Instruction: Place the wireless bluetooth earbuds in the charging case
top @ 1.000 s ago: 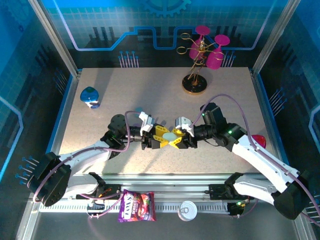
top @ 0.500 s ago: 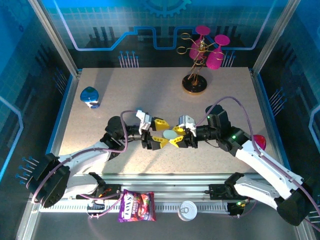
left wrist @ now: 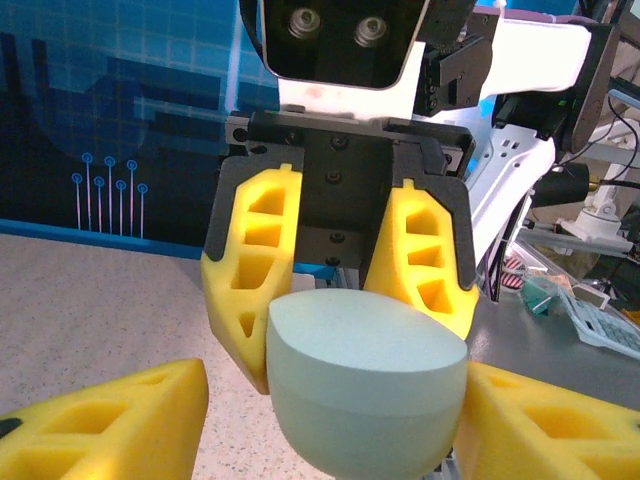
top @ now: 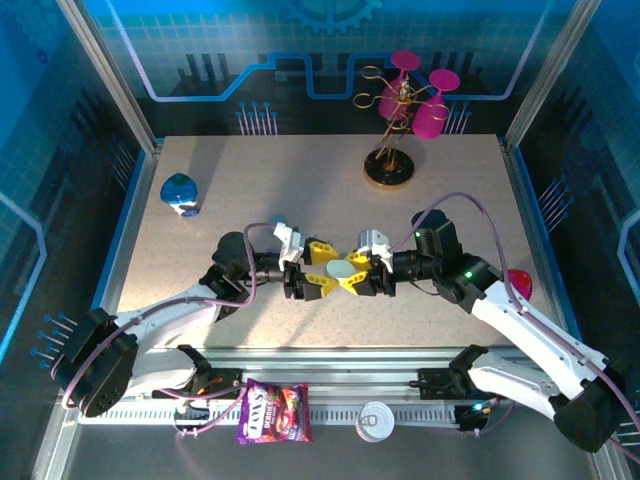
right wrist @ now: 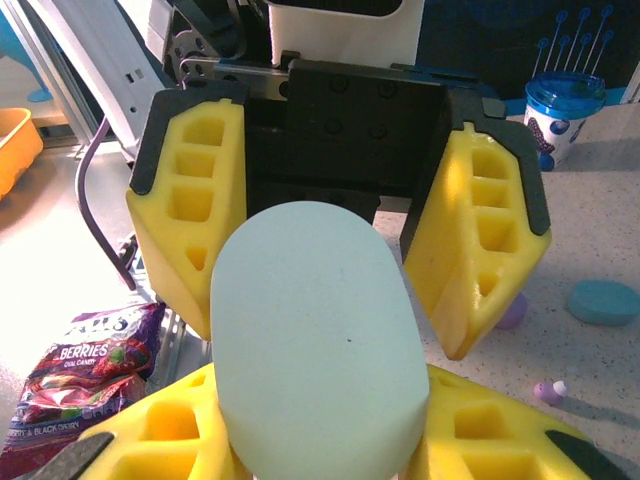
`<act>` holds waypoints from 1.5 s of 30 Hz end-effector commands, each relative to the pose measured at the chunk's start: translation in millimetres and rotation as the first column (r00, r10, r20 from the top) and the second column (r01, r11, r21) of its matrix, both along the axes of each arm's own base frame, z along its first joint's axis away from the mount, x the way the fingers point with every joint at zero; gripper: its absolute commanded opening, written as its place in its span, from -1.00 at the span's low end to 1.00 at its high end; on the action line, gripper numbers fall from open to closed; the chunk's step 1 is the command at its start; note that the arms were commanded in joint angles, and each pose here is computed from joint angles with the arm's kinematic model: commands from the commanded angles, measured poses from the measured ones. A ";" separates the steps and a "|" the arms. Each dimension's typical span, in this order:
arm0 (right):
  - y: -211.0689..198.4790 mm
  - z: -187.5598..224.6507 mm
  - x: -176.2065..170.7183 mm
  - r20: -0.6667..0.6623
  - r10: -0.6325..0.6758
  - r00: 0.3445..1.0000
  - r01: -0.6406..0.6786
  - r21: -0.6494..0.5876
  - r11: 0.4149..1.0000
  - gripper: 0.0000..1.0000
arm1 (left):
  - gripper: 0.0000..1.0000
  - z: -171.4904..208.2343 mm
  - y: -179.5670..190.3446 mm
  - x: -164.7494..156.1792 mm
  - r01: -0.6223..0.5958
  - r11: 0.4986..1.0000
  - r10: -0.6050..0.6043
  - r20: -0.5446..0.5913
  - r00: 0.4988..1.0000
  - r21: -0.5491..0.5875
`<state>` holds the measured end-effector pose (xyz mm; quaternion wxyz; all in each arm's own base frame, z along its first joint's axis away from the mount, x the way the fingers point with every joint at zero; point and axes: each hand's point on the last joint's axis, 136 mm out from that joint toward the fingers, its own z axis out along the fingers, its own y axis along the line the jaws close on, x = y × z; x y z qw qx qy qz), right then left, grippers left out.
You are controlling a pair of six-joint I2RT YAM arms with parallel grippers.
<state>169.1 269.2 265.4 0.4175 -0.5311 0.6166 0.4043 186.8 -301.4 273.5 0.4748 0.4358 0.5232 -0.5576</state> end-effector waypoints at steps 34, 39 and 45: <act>-9.6 18.2 4.8 0.055 -0.083 0.995 0.082 0.024 0.996 0.07 | -0.48 -2.3 0.7 -13.5 0.037 0.999 -0.038 0.056 0.998 0.028; -15.7 21.0 14.3 0.051 -0.147 0.988 0.145 0.040 0.989 0.10 | -0.50 -0.3 1.3 -18.6 0.062 0.998 -0.063 0.070 0.996 0.024; -23.3 26.4 32.0 0.054 -0.253 0.966 0.251 0.046 0.967 0.14 | -0.50 2.4 1.6 -23.4 0.088 0.996 -0.089 0.082 0.993 0.016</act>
